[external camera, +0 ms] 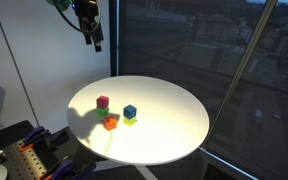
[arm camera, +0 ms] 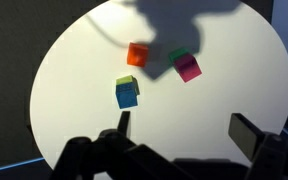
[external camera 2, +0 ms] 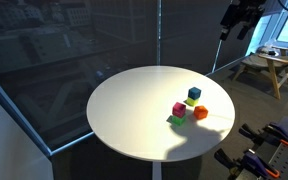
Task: Remove the mulberry pink block from the green block top and place it on the table
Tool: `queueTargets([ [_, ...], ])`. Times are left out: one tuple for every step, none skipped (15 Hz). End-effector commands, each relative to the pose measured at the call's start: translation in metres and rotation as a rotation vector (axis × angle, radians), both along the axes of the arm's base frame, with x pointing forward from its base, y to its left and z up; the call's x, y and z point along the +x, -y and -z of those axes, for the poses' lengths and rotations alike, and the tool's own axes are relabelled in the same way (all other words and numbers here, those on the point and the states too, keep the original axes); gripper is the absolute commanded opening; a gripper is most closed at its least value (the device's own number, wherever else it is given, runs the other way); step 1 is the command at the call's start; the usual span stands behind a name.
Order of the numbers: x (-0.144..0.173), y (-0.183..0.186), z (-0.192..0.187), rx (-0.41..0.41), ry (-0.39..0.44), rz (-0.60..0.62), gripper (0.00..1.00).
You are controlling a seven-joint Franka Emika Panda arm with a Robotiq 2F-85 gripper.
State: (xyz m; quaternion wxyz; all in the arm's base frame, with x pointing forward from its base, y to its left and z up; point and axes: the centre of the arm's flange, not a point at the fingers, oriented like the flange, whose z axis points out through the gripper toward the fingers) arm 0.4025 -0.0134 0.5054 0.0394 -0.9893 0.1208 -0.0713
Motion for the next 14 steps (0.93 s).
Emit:
queueTargets([
  [0.031, -0.007, 0.018, -0.025, -0.021, -0.036, 1.0],
  [0.037, -0.01, 0.025, -0.023, -0.033, -0.055, 1.0],
  [0.043, -0.013, 0.031, -0.024, -0.039, -0.071, 1.0],
  [0.048, -0.015, 0.038, -0.023, -0.049, -0.083, 1.0],
  [0.053, -0.017, 0.044, -0.023, -0.057, -0.096, 1.0],
  [0.058, -0.019, 0.05, -0.025, -0.065, -0.11, 1.0],
  [0.063, -0.021, 0.056, -0.026, -0.072, -0.128, 1.0],
  [0.068, -0.022, 0.061, -0.028, -0.075, -0.141, 1.0],
  [0.072, -0.024, 0.067, -0.032, -0.082, -0.157, 1.0],
  [0.077, -0.025, 0.073, -0.036, -0.088, -0.172, 1.0],
  [0.081, -0.026, 0.079, -0.044, -0.093, -0.197, 1.0],
  [0.084, -0.027, 0.084, -0.054, -0.096, -0.218, 1.0],
  [0.088, -0.029, 0.089, -0.068, -0.102, -0.243, 1.0],
  [0.092, -0.031, 0.094, -0.083, -0.107, -0.26, 1.0],
])
